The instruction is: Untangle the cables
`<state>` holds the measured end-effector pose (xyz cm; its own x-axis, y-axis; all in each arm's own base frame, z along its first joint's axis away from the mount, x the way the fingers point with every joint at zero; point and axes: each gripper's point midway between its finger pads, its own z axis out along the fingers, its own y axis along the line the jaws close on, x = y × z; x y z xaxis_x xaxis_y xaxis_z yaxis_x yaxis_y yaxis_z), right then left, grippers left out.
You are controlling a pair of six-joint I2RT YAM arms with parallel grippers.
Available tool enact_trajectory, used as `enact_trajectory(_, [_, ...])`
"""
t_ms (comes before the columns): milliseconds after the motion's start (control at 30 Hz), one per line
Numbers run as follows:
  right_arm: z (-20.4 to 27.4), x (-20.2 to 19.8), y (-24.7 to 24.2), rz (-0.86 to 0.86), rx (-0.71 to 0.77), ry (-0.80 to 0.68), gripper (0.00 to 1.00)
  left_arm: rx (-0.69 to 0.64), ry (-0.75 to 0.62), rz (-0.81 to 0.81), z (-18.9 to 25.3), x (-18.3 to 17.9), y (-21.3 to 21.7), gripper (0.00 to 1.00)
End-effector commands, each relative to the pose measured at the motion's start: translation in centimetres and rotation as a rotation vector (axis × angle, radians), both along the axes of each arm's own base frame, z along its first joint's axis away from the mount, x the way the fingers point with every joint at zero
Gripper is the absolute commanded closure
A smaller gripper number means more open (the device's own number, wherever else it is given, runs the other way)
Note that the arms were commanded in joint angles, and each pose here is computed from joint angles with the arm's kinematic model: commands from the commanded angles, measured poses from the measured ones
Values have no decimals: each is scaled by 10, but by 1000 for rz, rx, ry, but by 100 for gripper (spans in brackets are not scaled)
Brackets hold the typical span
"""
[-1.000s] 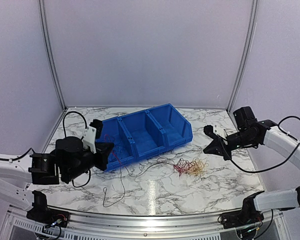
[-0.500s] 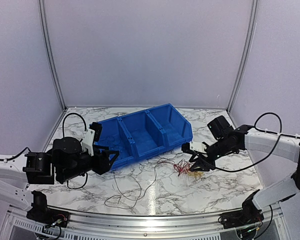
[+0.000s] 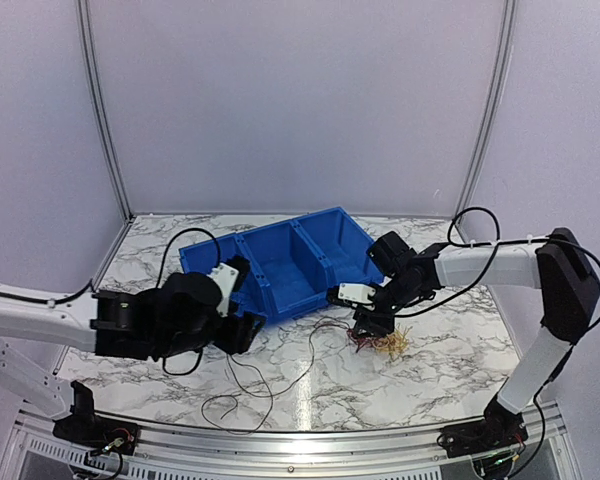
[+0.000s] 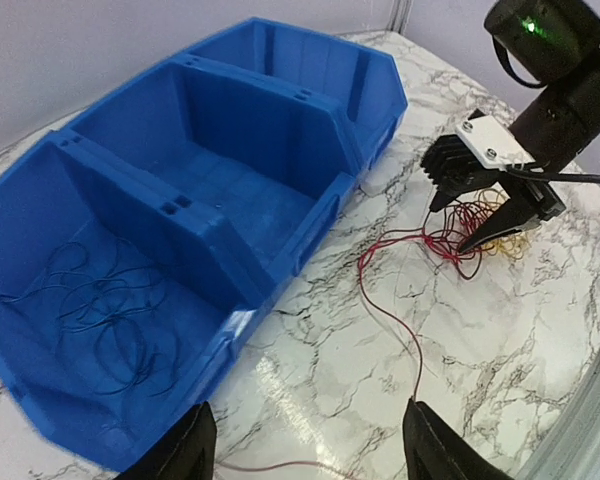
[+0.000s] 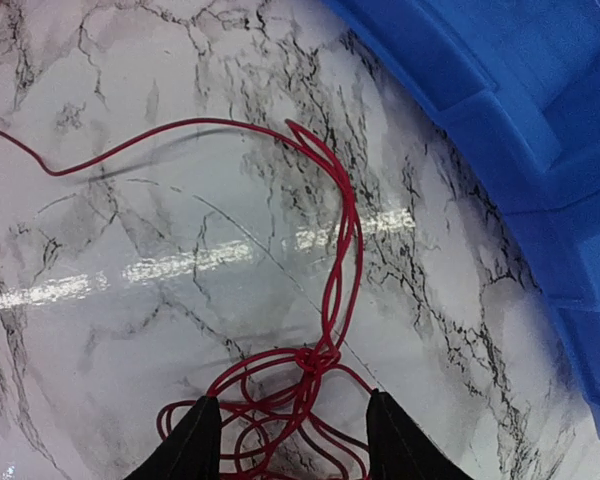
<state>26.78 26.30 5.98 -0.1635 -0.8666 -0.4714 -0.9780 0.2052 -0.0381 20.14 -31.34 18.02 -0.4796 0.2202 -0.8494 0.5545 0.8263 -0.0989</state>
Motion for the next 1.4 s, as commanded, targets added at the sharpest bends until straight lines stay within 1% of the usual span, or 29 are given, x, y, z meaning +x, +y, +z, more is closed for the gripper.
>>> enact_trajectory(0, [-8,21,0,-85,-56,-52,49,-47,77,25,-20,18,-57,34])
enact_trajectory(67, [-16,21,-5,-103,-78,-53,49,-59,133,60,-36,26,-67,34])
enact_trajectory(133, [-24,20,-9,-116,-94,-44,50,-108,192,71,-47,33,-80,34])
enact_trajectory(200, [-28,17,-8,-114,-89,-28,57,-145,258,68,-62,36,-94,33])
enact_trajectory(233, [-29,15,-6,-112,-81,-16,64,-157,293,56,-70,36,-102,33])
enact_trajectory(267, [-30,14,-5,-110,-75,-6,68,-167,320,40,-77,35,-111,34])
enact_trajectory(400, [-29,13,-1,-107,-56,4,80,-177,415,20,-104,36,-132,36])
enact_trajectory(533, [-29,12,-2,-114,-49,1,85,-186,517,50,-128,37,-135,42])
enact_trajectory(633, [-30,11,-3,-113,-47,-2,88,-187,561,58,-140,35,-135,45])
enact_trajectory(733, [-26,11,-3,-114,-37,-11,90,-208,579,28,-146,32,-141,52])
enact_trajectory(767, [-25,11,-2,-113,-32,-11,93,-210,573,14,-146,33,-145,58])
enact_trajectory(833, [-21,11,-1,-118,-21,-11,98,-202,557,-1,-147,36,-149,78])
enact_trajectory(867, [-18,11,-1,-119,-16,-13,100,-196,539,-1,-146,38,-149,90])
enact_trajectory(900, [-15,11,-2,-121,-14,-15,100,-190,516,9,-144,42,-147,99])
enact_trajectory(933, [-10,13,-6,-128,-8,-21,100,-187,499,23,-142,44,-143,100])
enact_trajectory(1033, [6,21,-22,-162,1,-38,100,-176,455,62,-134,47,-126,100])
enact_trajectory(1233, [48,39,-64,-254,63,-69,100,-113,404,131,-127,44,-84,100])
enact_trajectory(1367, [56,46,-90,-303,36,-123,100,-97,368,175,-122,43,-59,100])
